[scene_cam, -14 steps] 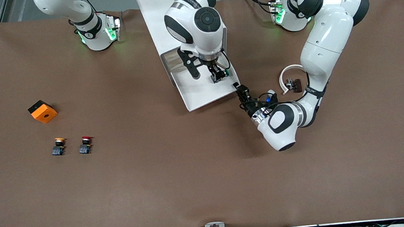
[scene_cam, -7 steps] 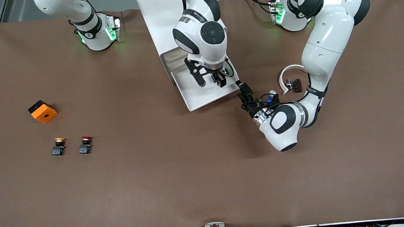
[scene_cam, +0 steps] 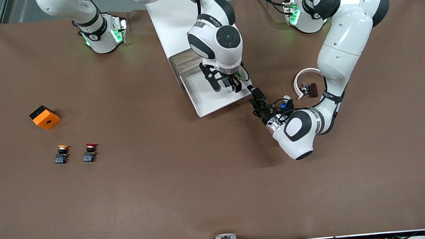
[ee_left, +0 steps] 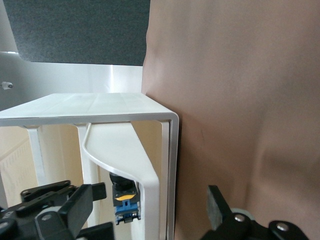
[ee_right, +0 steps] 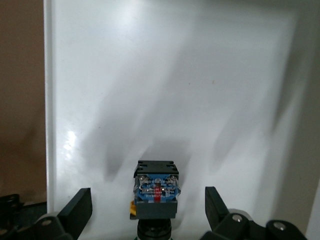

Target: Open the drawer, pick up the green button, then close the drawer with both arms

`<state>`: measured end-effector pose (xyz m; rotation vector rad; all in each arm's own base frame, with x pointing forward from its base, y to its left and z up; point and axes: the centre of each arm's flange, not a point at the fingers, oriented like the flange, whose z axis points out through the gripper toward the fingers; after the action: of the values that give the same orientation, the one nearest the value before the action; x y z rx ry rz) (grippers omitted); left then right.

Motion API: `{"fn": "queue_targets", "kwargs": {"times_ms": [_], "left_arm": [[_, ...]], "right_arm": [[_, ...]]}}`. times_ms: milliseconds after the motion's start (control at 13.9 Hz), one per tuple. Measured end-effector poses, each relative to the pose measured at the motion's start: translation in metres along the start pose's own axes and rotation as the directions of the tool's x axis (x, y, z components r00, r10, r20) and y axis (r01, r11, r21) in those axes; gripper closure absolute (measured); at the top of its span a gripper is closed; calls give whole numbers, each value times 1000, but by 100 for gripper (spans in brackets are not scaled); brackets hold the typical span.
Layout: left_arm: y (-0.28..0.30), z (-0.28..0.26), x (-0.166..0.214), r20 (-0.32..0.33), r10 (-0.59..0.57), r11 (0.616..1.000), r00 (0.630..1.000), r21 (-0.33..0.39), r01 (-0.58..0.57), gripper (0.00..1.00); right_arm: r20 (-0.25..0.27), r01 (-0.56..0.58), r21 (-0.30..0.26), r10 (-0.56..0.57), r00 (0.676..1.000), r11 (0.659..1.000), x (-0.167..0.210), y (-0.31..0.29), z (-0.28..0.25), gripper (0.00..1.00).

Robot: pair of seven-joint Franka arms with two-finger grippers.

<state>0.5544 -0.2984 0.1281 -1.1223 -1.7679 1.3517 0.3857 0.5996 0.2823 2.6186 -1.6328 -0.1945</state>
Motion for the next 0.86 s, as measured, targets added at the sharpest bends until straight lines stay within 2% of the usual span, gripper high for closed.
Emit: {"fn": "queue_targets", "kwargs": {"times_ms": [144,360,432,504,576,720,793,865], "left_arm": [[-6,-9,-1,8,91,996,996,-15,-91,0],[-37,-35,-3,4,292,953,956,-79,-291,0],[-44,-41,-1,-28,346,932,938,-105,-347,0],[-47,-46,1,-79,409,899,909,-135,-416,0],[-50,-53,2,-136,479,852,867,-165,-496,0],[-55,-68,4,-254,600,730,758,-213,-649,0],[-57,-76,4,-302,645,665,702,-230,-710,0],[-59,-84,3,-350,681,596,643,-244,-765,0]], "right_arm": [[-7,3,-10,-3,1000,1000,-1,1,10,0],[-12,18,-18,-18,1000,1000,-3,2,18,4],[-12,29,-18,-29,999,999,-5,3,19,4],[-12,35,-17,-35,999,999,-6,3,19,11],[-11,37,-16,-37,999,999,-7,3,18,21],[-8,48,-8,-48,999,999,-7,2,16,48],[-6,58,-3,-58,998,998,-7,1,14,56],[-4,77,3,-77,997,997,-8,-1,11,58]]}}
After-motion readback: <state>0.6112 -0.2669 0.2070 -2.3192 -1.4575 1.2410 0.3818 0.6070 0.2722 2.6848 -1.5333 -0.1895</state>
